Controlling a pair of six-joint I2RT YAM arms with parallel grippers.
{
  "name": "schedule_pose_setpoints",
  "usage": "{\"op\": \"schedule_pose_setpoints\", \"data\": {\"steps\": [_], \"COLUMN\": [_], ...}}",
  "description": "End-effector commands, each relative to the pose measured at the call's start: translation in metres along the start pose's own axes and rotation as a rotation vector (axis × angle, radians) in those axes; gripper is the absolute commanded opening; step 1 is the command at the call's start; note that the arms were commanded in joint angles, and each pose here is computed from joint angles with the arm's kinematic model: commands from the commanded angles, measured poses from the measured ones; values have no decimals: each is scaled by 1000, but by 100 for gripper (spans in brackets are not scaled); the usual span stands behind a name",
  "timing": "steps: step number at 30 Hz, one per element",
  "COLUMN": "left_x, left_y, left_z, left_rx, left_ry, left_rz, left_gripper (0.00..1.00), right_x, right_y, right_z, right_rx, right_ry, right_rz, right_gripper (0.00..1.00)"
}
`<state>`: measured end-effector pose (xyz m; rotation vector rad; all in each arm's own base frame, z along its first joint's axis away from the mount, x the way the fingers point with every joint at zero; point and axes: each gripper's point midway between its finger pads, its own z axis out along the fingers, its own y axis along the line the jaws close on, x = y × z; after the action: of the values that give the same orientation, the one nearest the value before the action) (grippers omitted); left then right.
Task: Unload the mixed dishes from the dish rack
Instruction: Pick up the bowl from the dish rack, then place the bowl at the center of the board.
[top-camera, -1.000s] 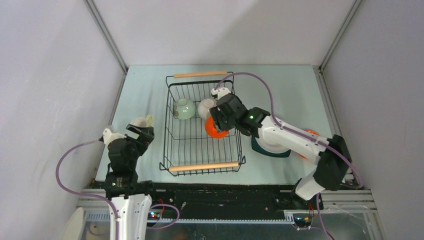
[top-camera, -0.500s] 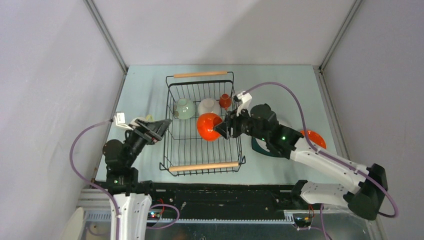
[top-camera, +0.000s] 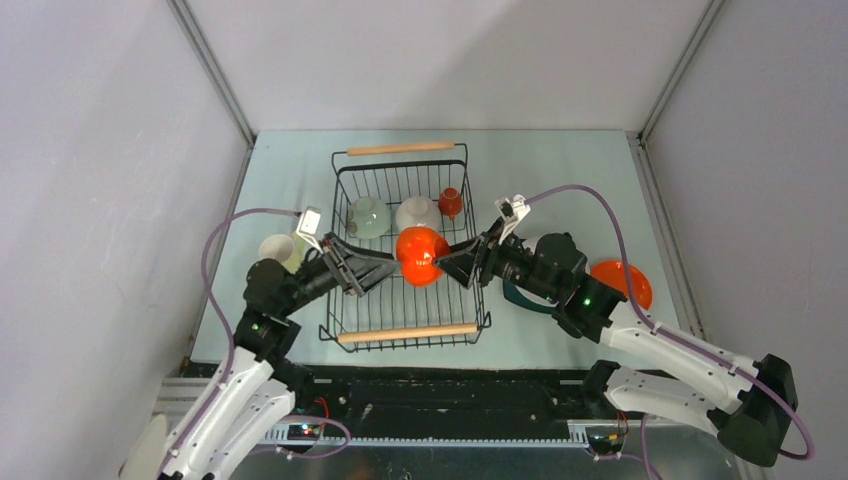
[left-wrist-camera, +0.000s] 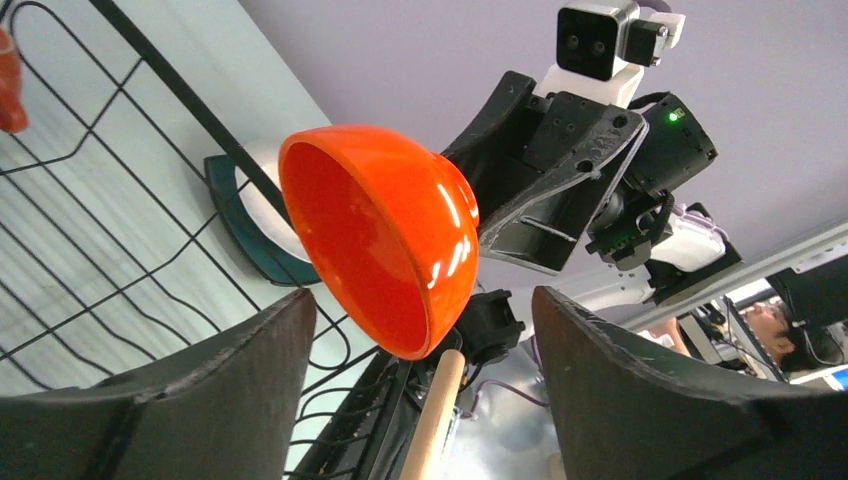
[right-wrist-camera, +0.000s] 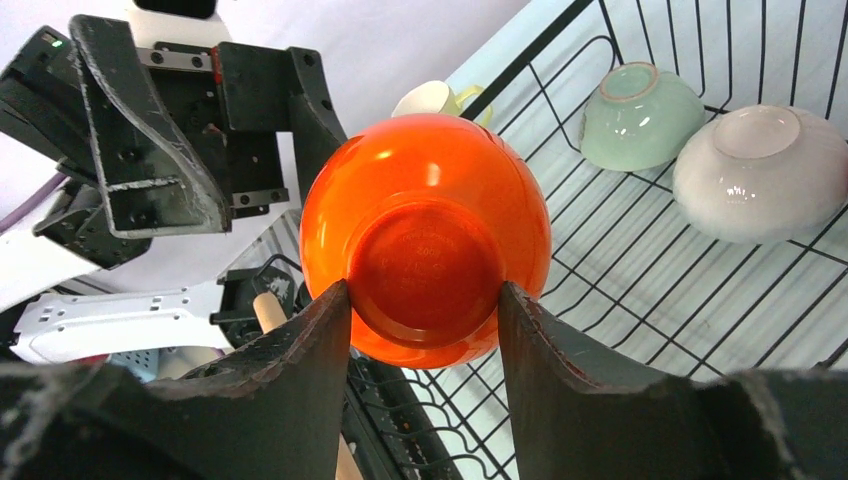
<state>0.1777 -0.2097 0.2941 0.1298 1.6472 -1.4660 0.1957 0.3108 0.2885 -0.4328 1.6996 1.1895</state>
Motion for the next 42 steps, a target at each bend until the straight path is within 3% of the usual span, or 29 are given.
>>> {"op": "schedule_pose_setpoints", "data": {"steps": [1,11,14,16,17,19,21,22,23,24,26,28,34,40,42], "left_x": [-6,4,5,4,2,2,1,-1,-1,-4,-8,-14,-50,-101,-99], "left_y": [-28,-46,-50,-53,-56,-58,-59,-58,-56,-56,-52,-46,-18,34,61], "left_z": [12,27,33,36,37,39,40,40,39,38,36,32,3,-71,-107], "left_rx": [133,208,225,232,237,241,232,225,207,194,149,81,-218,-753,-983], "left_ry": [-4,35,45,53,52,54,51,40,44,27,8,-16,-157,-398,-427], "left_rz": [38,39,34,33,35,33,33,42,39,54,75,102,185,177,159], "left_gripper": [82,57,42,25,11,1,0,0,0,0,0,0,0,0,0], "right_x": [-33,-30,-30,-30,-29,-28,-26,-26,-25,-27,-29,-32,-30,-21,-20], "right_y": [21,24,26,26,26,26,22,19,16,11,0,-11,-46,-77,-84], "right_z": [-5,-8,-9,-9,-10,-11,-13,-14,-16,-18,-25,-35,-75,-104,-111], "right_rx": [-80,-111,-123,-125,-125,-121,-103,-86,-68,-41,21,84,301,456,496], "right_ry": [-136,-147,-151,-149,-147,-141,-132,-135,-128,-137,-147,-163,-169,-177,-186], "right_rz": [15,39,42,41,39,37,35,34,30,28,23,8,-65,-109,-114], "right_gripper": [0,0,0,0,0,6,27,49,59,76,94,99,100,100,99]}}
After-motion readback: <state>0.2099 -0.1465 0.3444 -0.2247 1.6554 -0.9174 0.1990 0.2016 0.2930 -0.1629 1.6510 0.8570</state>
